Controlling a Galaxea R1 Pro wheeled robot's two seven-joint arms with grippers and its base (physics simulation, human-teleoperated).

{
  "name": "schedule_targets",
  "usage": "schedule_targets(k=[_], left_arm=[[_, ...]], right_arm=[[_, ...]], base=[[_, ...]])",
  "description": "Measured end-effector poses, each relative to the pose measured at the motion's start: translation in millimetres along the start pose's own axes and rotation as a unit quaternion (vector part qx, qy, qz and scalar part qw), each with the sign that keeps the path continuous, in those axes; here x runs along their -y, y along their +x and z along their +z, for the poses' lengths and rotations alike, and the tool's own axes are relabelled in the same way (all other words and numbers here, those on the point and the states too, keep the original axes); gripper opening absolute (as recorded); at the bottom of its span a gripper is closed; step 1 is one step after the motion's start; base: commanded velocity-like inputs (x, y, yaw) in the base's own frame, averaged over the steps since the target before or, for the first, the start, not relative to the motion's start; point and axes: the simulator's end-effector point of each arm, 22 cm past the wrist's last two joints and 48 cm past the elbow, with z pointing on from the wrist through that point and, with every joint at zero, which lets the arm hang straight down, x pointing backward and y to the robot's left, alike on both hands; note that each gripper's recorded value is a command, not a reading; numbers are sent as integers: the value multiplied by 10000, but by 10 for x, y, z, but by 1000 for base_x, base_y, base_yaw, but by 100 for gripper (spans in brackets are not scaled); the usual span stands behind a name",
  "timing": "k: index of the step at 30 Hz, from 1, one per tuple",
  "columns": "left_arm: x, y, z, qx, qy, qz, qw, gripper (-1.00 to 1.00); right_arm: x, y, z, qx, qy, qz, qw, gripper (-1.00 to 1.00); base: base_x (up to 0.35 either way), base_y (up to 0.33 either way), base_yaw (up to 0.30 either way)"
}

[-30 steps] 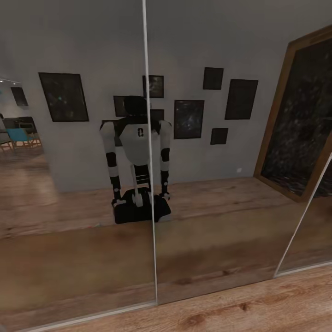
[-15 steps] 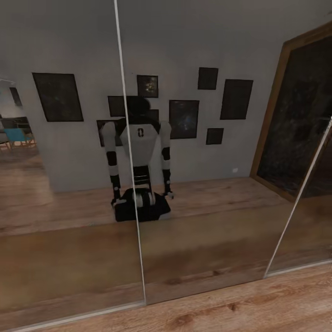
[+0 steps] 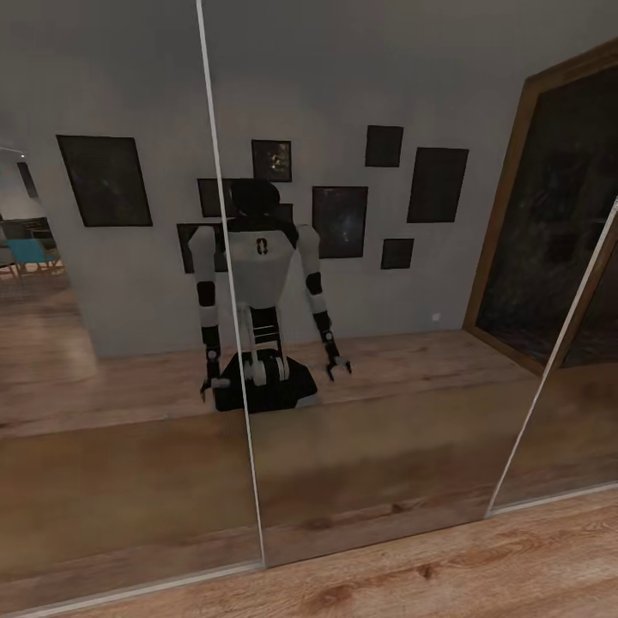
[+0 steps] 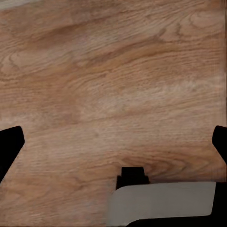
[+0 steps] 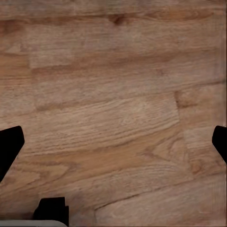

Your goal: Pick up the two gym shoes and the two sandals from the corridor floor and place them onto the hallstand (shoe rack) in the corridor, making sure they are on the rack and not on the floor. Arrange them so the two gym shoes are next to each other and the two sandals are next to each other.

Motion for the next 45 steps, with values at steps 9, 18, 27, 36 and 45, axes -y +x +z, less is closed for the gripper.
schedule_targets(k=[9,18,27,36,45], left_arm=[[-178,-1090,125,866,-122,-39,9962,100],[-157,-1334,134,1090,-115,-151,9939,100],[-182,-1233,124,1119,-106,-342,9931,100],[-192,-1185,132,1081,-116,-406,9932,100],[-195,-1161,144,1047,-119,-407,9936,100]], right_arm=[[111,-827,-55,1305,268,119,9910,100],[-67,-1023,-119,1743,170,263,9842,100],[-307,-999,-131,1721,50,392,9843,100],[-359,-965,-125,1677,30,422,9849,100],[-360,-932,-116,1636,32,419,9856,100]], base=[[0,0,0],[0,0,0],[0,0,23],[0,0,192],[0,0,225]])
